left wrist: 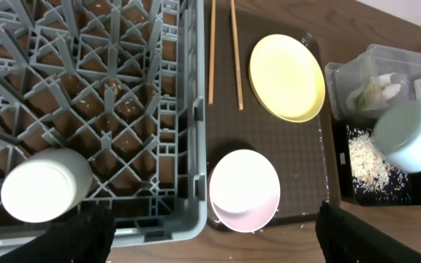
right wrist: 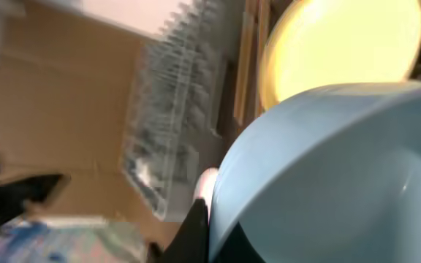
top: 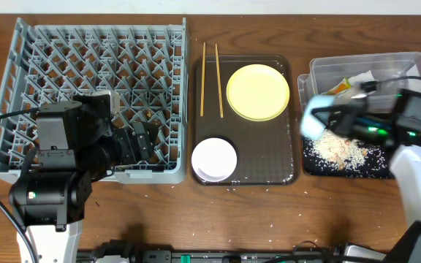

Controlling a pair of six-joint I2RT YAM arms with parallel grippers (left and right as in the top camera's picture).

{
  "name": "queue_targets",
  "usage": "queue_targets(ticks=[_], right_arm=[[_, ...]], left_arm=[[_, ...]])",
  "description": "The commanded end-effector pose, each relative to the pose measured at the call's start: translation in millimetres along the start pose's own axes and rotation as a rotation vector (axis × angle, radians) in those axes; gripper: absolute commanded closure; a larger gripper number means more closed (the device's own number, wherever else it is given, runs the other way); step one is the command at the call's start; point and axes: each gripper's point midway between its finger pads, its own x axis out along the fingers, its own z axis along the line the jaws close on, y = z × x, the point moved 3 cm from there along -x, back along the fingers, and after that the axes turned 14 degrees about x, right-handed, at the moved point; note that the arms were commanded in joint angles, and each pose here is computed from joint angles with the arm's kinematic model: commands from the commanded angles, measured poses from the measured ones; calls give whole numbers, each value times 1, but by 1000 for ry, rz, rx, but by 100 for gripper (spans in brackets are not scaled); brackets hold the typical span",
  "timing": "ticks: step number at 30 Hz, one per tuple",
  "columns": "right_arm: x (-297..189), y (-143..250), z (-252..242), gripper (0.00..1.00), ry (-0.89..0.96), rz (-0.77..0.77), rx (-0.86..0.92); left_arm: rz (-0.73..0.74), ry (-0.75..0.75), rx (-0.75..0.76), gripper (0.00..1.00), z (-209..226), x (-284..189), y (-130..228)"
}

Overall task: Sort waste into correct bins and load items into the dishwasher
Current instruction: 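Set the blue bowl on the dark tray and open the right gripper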

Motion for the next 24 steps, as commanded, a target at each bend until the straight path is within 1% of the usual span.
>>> queue_targets(ticks=[1, 3, 4, 5, 7, 9, 10, 11, 13, 16, 18, 20, 24], right_arm=[[33, 25, -18, 99, 336, 7, -149], [52, 46, -43, 99, 644, 18, -268], [59, 54, -45, 99, 711, 27, -321], [65, 61, -46, 99, 752, 35, -365], [81, 78, -42, 99, 782, 67, -459], [98, 95, -39, 99, 804, 100, -545], [102, 101, -44, 99, 845, 99, -556], [107, 108, -51, 98, 868, 133, -567], [110, 112, -53, 87, 866, 152, -569], [110, 112, -47, 56, 847, 153, -566], [108, 110, -38, 44, 822, 149, -560], [104, 104, -24, 36, 795, 128, -551], [77, 77, 8, 30, 769, 17, -501]], left_arm=[[-25, 26, 31, 12, -6, -4, -7], [-13, 38, 72, 12, -9, -1, -6], [-6, 43, 102, 13, -10, 1, -6], [10, 32, 132, 13, -9, 5, -5], [39, 9, 144, 14, -7, 14, -4], [58, 35, 168, 14, -14, 27, -7], [65, 58, 193, 14, -21, 35, -11], [68, 78, 222, 14, -30, 46, -19], [66, 76, 251, 14, -36, 54, -27], [55, 77, 290, 14, -46, 68, -40], [41, 89, 310, 14, -52, 79, -49], [34, 63, 315, 14, -53, 94, -56], [42, 43, 312, 15, -52, 133, -63]])
